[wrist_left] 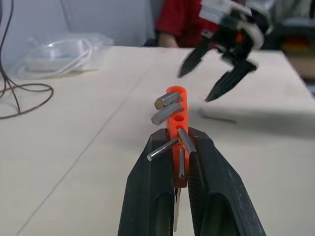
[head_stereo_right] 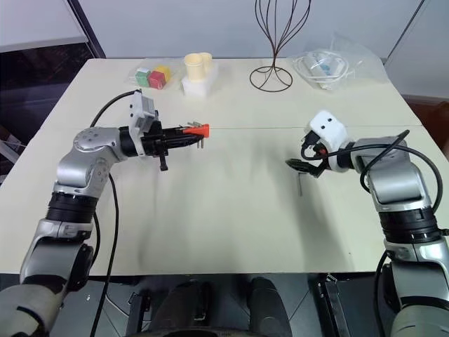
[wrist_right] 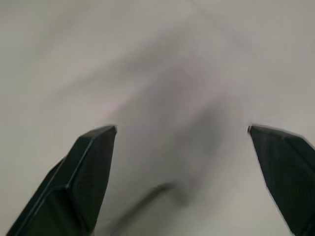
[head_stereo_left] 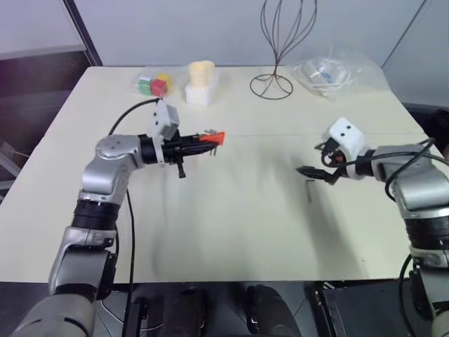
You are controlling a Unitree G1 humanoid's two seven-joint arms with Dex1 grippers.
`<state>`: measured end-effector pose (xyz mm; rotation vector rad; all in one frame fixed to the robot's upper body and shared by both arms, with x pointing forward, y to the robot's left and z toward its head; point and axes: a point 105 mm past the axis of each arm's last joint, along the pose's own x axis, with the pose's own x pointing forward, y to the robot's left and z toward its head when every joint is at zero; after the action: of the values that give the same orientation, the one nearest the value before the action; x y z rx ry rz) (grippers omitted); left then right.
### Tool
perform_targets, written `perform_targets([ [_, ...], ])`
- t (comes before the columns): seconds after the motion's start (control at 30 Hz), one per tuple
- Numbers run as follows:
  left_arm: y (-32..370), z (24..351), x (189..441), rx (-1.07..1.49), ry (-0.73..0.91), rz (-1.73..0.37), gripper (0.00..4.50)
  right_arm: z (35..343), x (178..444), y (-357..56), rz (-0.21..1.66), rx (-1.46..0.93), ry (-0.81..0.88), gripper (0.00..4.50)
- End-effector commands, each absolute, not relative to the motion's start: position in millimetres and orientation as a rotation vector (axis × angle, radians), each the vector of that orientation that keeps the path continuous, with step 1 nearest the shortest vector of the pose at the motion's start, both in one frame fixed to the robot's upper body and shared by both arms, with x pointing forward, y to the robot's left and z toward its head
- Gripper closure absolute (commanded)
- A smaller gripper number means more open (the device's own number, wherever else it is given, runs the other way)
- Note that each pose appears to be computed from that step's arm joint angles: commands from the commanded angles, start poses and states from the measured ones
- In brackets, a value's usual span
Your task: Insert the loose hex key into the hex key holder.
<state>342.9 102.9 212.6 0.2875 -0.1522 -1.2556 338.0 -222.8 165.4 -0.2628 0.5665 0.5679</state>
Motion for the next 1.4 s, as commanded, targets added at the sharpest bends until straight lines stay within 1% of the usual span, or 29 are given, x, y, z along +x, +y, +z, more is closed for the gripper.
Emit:
perform_targets([
  [0.03, 97, 220, 329, 0.337, -0.213, -1.269, 4.5, 161, 322, -235, 0.425, -0.064, 0.669, 0.07],
  [0.13, 92, 218, 325, 0.314, -0.218, -1.263, 4.5, 159, 317, -238, 0.369, 0.023, 0.705, 0.07],
  [0.27, 85, 212, 321, 0.284, -0.22, -1.259, 4.5, 150, 314, -234, 0.376, 0.1, 0.728, 0.07],
  [0.37, 80, 208, 321, 0.257, -0.225, -1.251, 4.5, 135, 319, -232, 0.325, 0.146, 0.752, 0.07],
  [0.47, 77, 207, 321, 0.232, -0.231, -1.241, 4.5, 124, 326, -230, 0.259, 0.166, 0.772, 0.07],
  [0.6, 75, 204, 320, 0.222, -0.229, -1.235, 4.5, 121, 334, -223, 0.235, 0.167, 0.786, 0.07],
  [0.73, 73, 204, 317, 0.191, -0.237, -1.218, 4.5, 95, 332, -217, 0.19, 0.144, 0.873, 0.07],
  [0.83, 74, 202, 317, 0.177, -0.238, -1.197, 4.5, 89, 328, -211, 0.195, 0.106, 0.894, 0.89],
  [0.93, 76, 203, 318, 0.158, -0.241, -1.176, 4.5, 81, 322, -209, 0.199, 0.037, 0.918, 2.43],
  [1.03, 77, 203, 320, 0.144, -0.244, -1.162, 4.5, 62, 305, -199, 0.24, -0.047, 0.977, 4.04],
  [1.07, 77, 203, 320, 0.143, -0.245, -1.16, 4.5, 57, 302, -195, 0.251, -0.047, 0.989, 4.49],
  [1.13, 76, 202, 321, 0.144, -0.246, -1.159, 4.5, 53, 300, -191, 0.256, -0.036, 0.995, 4.49],
  [1.23, 76, 202, 321, 0.144, -0.245, -1.155, 4.5, 62, 310, -189, 0.233, 0.002, 0.956, 4.49],
  [1.3, 78, 201, 322, 0.146, -0.235, -1.151, 4.5, 81, 328, -190, 0.209, 0.053, 0.886, 4.49],
  [1.4, 82, 199, 325, 0.151, -0.224, -1.145, 4.5, 121, 355, -190, 0.219, 0.093, 0.718, 4.49],
])
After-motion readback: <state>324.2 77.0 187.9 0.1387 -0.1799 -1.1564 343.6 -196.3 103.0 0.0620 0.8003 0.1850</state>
